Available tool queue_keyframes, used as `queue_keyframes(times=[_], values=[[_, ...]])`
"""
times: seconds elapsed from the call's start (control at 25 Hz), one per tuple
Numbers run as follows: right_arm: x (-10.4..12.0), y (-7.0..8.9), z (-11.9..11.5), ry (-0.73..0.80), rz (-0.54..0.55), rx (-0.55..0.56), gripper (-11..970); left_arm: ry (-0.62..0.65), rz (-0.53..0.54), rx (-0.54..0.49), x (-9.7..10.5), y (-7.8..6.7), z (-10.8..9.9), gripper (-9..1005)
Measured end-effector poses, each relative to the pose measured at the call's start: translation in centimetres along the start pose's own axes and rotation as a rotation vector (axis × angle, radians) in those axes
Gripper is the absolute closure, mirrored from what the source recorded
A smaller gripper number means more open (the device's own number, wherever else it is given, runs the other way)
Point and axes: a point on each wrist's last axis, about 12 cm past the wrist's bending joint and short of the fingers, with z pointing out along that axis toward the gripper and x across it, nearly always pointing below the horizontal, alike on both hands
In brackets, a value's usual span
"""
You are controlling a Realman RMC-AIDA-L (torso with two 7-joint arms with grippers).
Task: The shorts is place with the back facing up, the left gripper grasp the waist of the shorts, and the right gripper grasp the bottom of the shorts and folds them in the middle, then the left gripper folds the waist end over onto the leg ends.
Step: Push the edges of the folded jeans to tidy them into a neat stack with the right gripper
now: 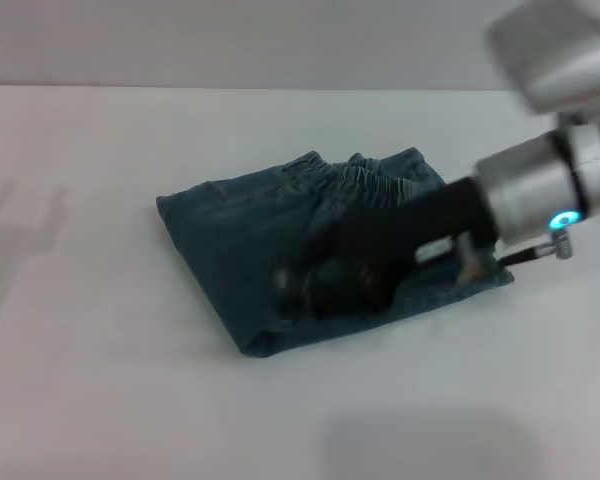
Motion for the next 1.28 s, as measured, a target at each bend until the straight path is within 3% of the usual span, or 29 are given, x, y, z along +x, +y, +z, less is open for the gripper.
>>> queue_keyframes(times=[0.28, 0.48, 0.92, 1.28], values=[[-1.0, 0.5, 3.9, 0.283, 0.003, -0.081, 573, 0.007, 0.002, -0.005, 0.3, -0.1, -0.2, 253], [-0.2, 0.6, 5.5, 0.4, 0.015, -0.063, 574, 0.016, -0.011, -0.018, 0.6, -0.2, -0.9, 254], [1.4, -0.7, 7.0, 0.437, -0.016, 0.09, 574, 0.022, -0.019, -0.022, 0.8, -0.2, -0.9, 258], [1.0, -2.0, 7.6, 0.399, -0.049, 0.21, 573, 0.032, -0.021, -0.027, 1.0, -0.2, -0.5, 258]])
